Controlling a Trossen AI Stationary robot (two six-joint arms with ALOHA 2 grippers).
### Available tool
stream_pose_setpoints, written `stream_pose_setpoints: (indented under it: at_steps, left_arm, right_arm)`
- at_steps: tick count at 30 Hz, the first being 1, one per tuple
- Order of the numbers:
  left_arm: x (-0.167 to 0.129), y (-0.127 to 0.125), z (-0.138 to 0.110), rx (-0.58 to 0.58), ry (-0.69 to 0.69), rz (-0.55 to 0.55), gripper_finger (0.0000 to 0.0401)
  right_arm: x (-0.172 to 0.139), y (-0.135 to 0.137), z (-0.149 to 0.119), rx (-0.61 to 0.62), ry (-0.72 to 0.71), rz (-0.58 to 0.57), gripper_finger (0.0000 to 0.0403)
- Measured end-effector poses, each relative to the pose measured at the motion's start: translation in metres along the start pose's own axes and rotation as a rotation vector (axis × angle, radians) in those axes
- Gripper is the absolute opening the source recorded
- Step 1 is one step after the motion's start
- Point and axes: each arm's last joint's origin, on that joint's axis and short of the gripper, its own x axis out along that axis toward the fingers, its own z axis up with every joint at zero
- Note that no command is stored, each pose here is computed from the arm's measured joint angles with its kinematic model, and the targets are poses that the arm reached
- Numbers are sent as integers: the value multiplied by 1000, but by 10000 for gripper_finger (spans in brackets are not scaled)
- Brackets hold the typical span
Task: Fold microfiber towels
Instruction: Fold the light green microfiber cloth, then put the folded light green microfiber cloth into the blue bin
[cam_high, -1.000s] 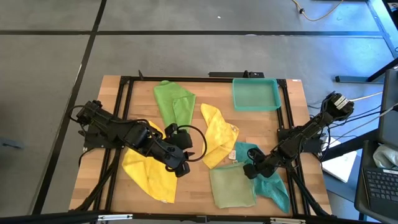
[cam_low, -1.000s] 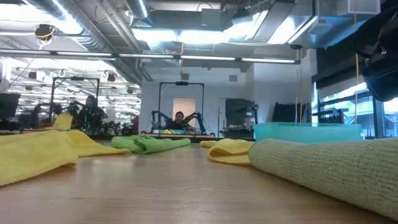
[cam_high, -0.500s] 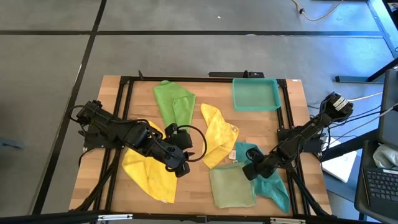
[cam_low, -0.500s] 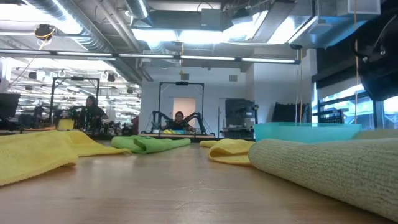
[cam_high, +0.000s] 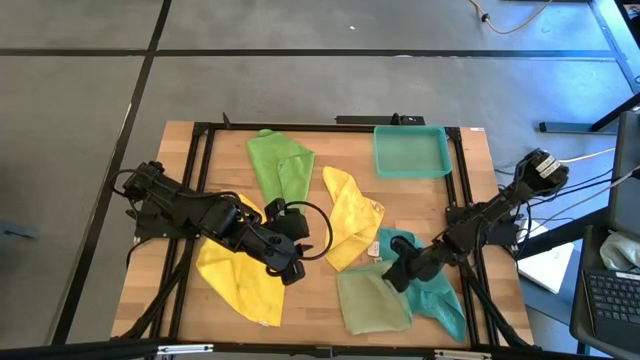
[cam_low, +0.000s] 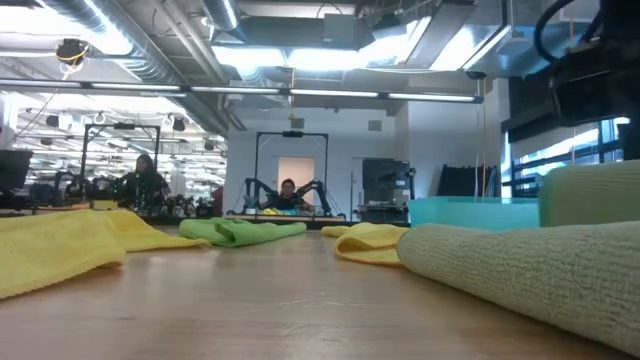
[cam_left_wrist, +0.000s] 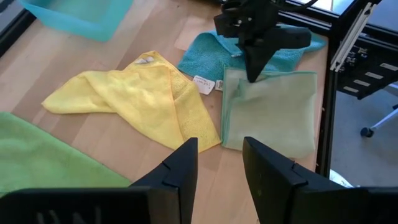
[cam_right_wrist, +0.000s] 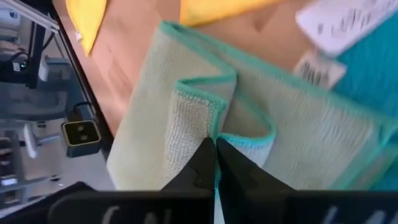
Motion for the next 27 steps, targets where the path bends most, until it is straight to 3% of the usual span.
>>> stream_pose_setpoints:
  at_steps: [6, 17, 22, 27]
  left_arm:
    - [0, 0, 0, -5, 0, 0, 119]
    - [0, 0, 0, -27, 1, 0, 119]
    - [0, 0, 0, -27, 1, 0, 119]
    - [4, -1, 0, -27, 5, 8, 119]
  right_arm:
    - [3, -4, 16, -41, -27, -36, 5]
    - [0, -27, 12, -24, 220, -251, 27]
    - [-1, -29, 13, -26, 211, -265, 59]
    - [-6, -16, 19, -98, 82, -222, 76]
